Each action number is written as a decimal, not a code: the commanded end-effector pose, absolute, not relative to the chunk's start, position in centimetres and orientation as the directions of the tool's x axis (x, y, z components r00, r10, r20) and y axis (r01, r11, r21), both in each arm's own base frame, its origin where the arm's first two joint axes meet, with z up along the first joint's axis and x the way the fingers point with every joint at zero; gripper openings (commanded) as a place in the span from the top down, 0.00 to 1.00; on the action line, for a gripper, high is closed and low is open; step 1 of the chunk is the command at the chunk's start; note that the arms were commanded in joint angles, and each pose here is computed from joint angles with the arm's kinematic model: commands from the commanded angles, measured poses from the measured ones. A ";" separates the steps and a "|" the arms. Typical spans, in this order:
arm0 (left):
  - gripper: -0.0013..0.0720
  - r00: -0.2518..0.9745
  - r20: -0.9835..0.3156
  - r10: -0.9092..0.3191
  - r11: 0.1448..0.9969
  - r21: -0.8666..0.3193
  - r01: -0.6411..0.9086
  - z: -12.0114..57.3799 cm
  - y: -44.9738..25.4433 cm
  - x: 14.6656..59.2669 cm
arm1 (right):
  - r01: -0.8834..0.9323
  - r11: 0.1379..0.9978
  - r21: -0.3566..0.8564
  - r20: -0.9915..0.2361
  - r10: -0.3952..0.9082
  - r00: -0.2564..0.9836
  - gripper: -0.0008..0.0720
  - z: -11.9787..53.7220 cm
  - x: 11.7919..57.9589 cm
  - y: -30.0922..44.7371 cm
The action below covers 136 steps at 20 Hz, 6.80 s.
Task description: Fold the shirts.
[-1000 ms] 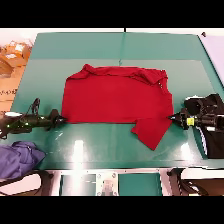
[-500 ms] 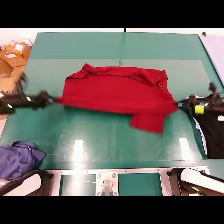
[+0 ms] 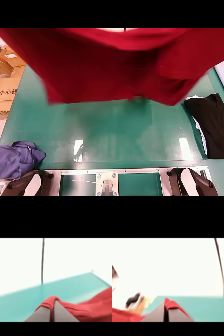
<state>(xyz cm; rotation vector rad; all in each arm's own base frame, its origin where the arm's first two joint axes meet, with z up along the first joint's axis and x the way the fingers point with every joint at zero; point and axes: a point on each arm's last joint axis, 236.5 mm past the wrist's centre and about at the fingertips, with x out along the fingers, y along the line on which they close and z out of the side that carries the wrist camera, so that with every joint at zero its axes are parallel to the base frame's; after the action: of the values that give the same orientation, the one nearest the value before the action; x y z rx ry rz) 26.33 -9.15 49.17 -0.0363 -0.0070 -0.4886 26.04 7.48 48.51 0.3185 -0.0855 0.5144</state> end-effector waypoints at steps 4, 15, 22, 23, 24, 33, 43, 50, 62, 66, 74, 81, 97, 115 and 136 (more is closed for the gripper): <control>0.96 0.839 0.265 -0.475 0.879 0.174 0.443 59.0 -13.0 14.9 | -0.316 0.949 0.015 0.440 0.278 0.854 0.97 59.5 14.6 10.3; 0.95 0.763 -0.283 -0.581 0.800 -0.370 0.472 29.4 -7.1 38.2 | -0.195 0.822 0.535 -0.135 0.312 0.941 0.96 29.8 36.1 0.4; 0.95 0.640 -0.512 -0.573 0.795 -0.537 0.282 7.4 -10.4 49.3 | 0.044 0.784 0.619 -0.495 0.346 0.797 0.96 6.3 48.8 -0.3; 0.96 0.641 -0.525 -0.560 0.799 -0.546 0.252 5.6 -10.3 50.3 | 0.062 0.777 0.626 -0.519 0.356 0.777 0.96 4.3 50.4 -0.7; 0.95 0.646 -0.533 -0.546 0.803 -0.553 0.222 4.3 -10.0 51.2 | 0.069 0.772 0.632 -0.531 0.366 0.764 0.96 3.1 51.8 -0.9; 0.95 0.738 -0.424 -0.525 0.808 -0.520 0.276 10.7 -9.4 55.2 | -0.035 0.774 0.632 -0.430 0.389 0.815 0.96 7.6 59.7 -2.3; 0.95 0.667 -0.477 -0.573 0.811 -0.448 0.376 11.5 -10.4 54.0 | -0.039 0.801 0.598 -0.455 0.378 0.806 0.96 8.3 59.6 -3.1; 0.96 0.454 -0.751 -0.480 0.876 -0.433 0.211 -1.1 -8.3 48.1 | 0.037 0.870 0.491 -0.743 0.396 0.540 0.97 0.1 52.3 -4.9; 0.95 0.337 -0.800 -0.496 0.866 -0.485 0.125 -7.8 -8.7 45.9 | 0.108 0.896 0.431 -0.853 0.366 0.372 0.97 -7.6 46.9 -5.1; 0.63 0.327 -0.784 -0.527 0.848 -0.510 0.144 -6.5 -9.4 46.1 | 0.096 0.891 0.443 -0.855 0.387 0.345 0.58 -7.3 46.4 -4.6; 0.96 0.118 -0.851 -0.512 0.858 -0.512 0.033 1.6 -4.9 42.7 | 0.278 0.877 0.392 -0.909 0.322 0.265 0.97 -0.5 40.3 -10.2; 0.96 0.221 -0.868 -0.445 0.892 -0.452 0.020 2.5 -7.2 32.3 | 0.661 0.703 0.263 -0.961 0.250 0.116 0.48 -3.1 23.0 -9.5; 0.23 0.397 -0.781 -0.483 0.764 -0.597 -0.244 -5.8 -16.1 23.4 | 0.589 0.597 0.544 -0.827 0.501 0.256 0.51 -11.6 21.8 3.5; 0.96 0.462 -0.794 -0.395 0.768 -0.561 -0.308 -10.5 -15.7 24.9 | 0.536 0.649 0.540 -0.819 0.553 0.157 0.96 -9.3 20.8 4.0; 0.96 0.382 -0.911 -0.153 0.973 -0.071 0.221 0.3 -13.2 30.1 | 0.407 0.756 0.512 -0.853 0.394 0.343 0.97 0.1 26.2 0.9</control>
<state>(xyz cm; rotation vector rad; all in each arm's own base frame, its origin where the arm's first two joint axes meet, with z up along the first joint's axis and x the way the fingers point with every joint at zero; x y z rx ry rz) 28.11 -12.51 -0.70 0.0269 1.1942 -0.2102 23.07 0.40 -2.64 0.7712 1.3632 -0.0686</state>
